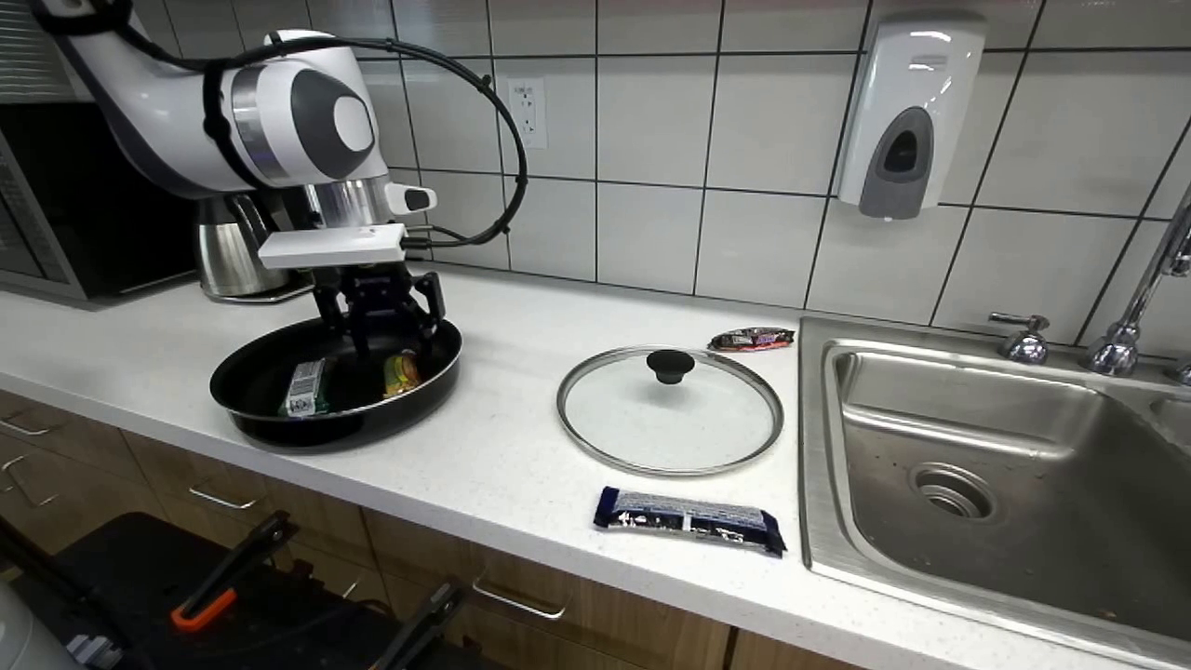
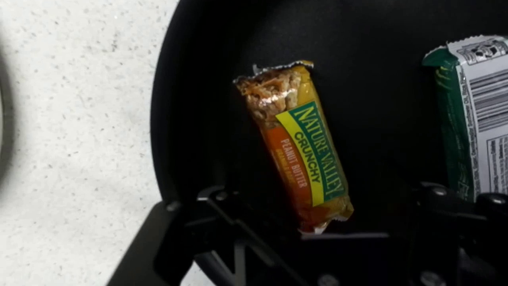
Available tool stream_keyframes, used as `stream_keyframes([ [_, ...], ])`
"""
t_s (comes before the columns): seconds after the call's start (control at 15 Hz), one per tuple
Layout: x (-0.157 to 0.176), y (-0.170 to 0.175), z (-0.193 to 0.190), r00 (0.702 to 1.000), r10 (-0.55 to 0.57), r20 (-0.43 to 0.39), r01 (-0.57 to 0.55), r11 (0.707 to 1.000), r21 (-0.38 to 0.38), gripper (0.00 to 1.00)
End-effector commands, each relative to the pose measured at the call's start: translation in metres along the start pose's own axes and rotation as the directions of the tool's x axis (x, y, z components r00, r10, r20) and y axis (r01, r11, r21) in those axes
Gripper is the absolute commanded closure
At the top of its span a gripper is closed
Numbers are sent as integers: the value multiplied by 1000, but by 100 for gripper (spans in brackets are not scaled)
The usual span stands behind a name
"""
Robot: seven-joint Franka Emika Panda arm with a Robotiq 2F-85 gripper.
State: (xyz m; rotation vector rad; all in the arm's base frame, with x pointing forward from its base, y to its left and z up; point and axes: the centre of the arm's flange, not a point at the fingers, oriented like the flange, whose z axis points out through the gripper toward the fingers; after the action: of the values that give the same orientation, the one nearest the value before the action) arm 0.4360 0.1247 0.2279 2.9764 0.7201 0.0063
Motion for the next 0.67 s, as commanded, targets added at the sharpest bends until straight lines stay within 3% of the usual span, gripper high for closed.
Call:
stream_keyframes([
  [0.0,10,17,-20,996,79,-48,-79,997,-7,0],
  [0.27,18,36,-40,991,102,-87,-100,995,25,0],
  [0.6,19,74,-55,971,208,-119,-206,978,32,0],
])
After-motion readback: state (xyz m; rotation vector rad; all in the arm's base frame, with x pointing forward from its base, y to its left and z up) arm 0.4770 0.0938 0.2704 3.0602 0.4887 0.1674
